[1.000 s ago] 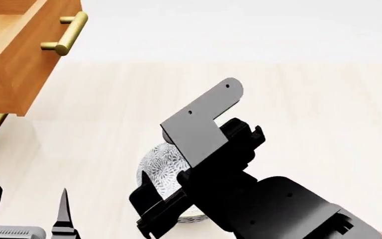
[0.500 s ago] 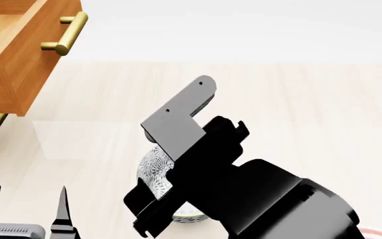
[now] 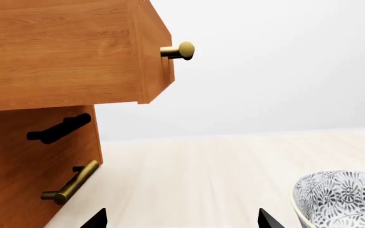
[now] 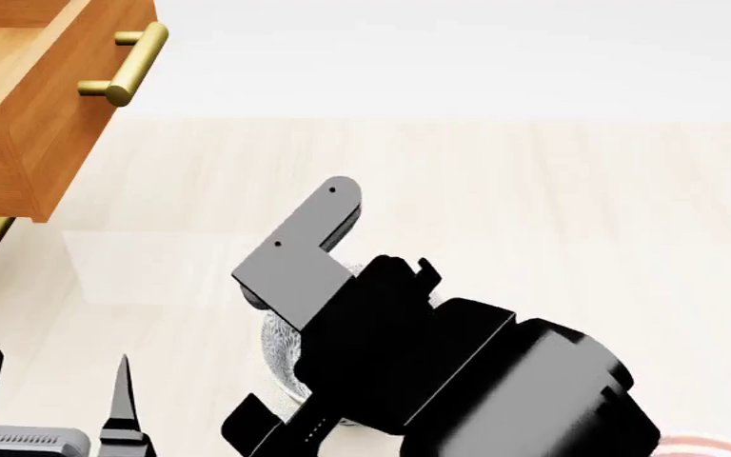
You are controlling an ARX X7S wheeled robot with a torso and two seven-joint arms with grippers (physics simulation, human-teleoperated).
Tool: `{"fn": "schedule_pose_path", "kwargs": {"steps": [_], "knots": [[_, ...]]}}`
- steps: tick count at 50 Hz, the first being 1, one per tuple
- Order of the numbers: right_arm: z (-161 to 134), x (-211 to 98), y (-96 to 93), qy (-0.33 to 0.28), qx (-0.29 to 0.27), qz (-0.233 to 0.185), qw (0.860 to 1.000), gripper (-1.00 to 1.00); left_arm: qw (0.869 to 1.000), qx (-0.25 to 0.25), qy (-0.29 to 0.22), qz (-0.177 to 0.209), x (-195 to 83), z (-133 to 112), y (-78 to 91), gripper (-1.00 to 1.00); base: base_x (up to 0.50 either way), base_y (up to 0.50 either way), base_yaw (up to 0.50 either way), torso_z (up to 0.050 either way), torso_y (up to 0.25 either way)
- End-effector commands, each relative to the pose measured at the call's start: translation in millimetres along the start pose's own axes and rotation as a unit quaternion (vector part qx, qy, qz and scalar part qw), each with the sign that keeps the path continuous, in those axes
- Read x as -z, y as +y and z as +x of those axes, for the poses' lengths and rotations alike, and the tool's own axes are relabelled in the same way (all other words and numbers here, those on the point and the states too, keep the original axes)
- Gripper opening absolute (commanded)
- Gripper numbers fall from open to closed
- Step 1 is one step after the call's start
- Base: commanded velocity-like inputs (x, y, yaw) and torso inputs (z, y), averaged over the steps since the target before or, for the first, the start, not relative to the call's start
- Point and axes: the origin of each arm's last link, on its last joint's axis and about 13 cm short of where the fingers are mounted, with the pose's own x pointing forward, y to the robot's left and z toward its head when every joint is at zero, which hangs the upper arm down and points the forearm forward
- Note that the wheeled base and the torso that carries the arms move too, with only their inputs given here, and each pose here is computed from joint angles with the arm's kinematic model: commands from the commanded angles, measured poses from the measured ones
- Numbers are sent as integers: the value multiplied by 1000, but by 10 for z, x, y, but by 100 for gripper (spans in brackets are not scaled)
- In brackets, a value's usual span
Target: Put the bowl on the plate.
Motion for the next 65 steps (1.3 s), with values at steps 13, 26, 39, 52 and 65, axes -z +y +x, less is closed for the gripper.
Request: {"fn": "schedule_pose_path", "kwargs": {"steps": [13, 26, 39, 52, 65], "knots": [[-4, -157, -239, 44, -15, -10, 999, 100, 1000, 1, -3, 3, -41, -9, -1, 100, 0, 0, 0, 0, 0], [116, -248, -275, 52, -29, -29, 998, 100, 1000, 0, -5, 3, -20, -22, -3, 100, 0, 0, 0, 0, 0], [253, -204, -277, 88, -39, -37, 995, 100, 1000, 2, -5, 5, -3, -19, -17, 100, 0, 0, 0, 0, 0], [350, -219, -362, 116, -36, -46, 991, 100, 1000, 1, -5, 5, 9, -33, -22, 100, 0, 0, 0, 0, 0], [423, -257, -362, 121, -39, -59, 990, 100, 1000, 2, -6, 7, -3, -33, -24, 100, 0, 0, 0, 0, 0]]}}
